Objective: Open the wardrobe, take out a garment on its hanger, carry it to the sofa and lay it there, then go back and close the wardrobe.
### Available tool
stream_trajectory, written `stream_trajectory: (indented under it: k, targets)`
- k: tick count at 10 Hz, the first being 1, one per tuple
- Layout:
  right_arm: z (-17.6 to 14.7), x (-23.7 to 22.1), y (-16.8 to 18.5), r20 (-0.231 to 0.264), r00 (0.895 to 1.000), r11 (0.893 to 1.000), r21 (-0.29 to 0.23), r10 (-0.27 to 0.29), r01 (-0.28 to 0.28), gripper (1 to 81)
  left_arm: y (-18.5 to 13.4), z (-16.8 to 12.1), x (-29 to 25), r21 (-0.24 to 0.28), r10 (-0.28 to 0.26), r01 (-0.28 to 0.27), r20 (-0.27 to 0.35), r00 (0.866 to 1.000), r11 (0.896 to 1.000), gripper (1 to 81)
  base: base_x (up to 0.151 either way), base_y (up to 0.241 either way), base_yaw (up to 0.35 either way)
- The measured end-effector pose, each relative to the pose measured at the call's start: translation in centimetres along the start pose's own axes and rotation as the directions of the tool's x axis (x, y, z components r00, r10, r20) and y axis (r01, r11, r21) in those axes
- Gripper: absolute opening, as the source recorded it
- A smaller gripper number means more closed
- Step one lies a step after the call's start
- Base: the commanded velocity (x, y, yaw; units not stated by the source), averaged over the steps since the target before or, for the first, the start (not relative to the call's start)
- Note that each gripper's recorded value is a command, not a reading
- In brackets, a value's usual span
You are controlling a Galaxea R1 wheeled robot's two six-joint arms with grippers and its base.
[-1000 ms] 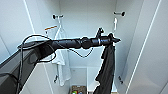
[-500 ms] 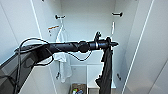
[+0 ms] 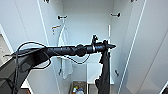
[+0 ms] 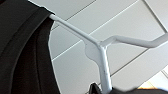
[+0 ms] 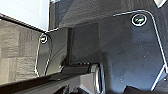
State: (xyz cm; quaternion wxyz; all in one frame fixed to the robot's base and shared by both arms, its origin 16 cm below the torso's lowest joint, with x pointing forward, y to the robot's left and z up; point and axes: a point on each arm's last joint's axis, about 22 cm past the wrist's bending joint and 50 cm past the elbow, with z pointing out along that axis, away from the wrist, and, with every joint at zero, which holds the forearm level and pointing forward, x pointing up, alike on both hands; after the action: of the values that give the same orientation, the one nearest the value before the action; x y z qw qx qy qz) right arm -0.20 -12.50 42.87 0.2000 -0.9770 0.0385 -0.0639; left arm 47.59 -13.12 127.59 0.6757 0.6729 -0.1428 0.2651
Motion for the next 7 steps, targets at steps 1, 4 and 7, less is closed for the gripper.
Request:
stream_trajectory:
  k: [1, 4, 7]
  targets:
    - [0.0, 0.3, 0.0, -0.004, 1.0, 1.0, 0.001, -0.001, 0.001, 81.1, -0.6, -0.2, -0.5, 0.0, -0.015, 0.015, 0.002, 1.0, 1.0, 1.0, -0.115, 0.0, 0.0]
    - [0.1, 0.6, 0.0, -0.008, 1.0, 1.0, 0.001, -0.002, 0.002, 81.1, -1.9, -2.0, -1.4, -0.016, -0.054, 0.054, -0.017, 0.998, 0.998, 1.0, -0.116, 0.0, 0.0]
    - [0.1, 0.6, 0.0, -0.008, 1.0, 1.0, 0.001, -0.002, 0.002, 81.1, -3.3, -2.9, -2.8, -0.014, -0.086, 0.086, -0.013, 0.996, 0.996, 1.0, -0.115, 0.0, 0.0]
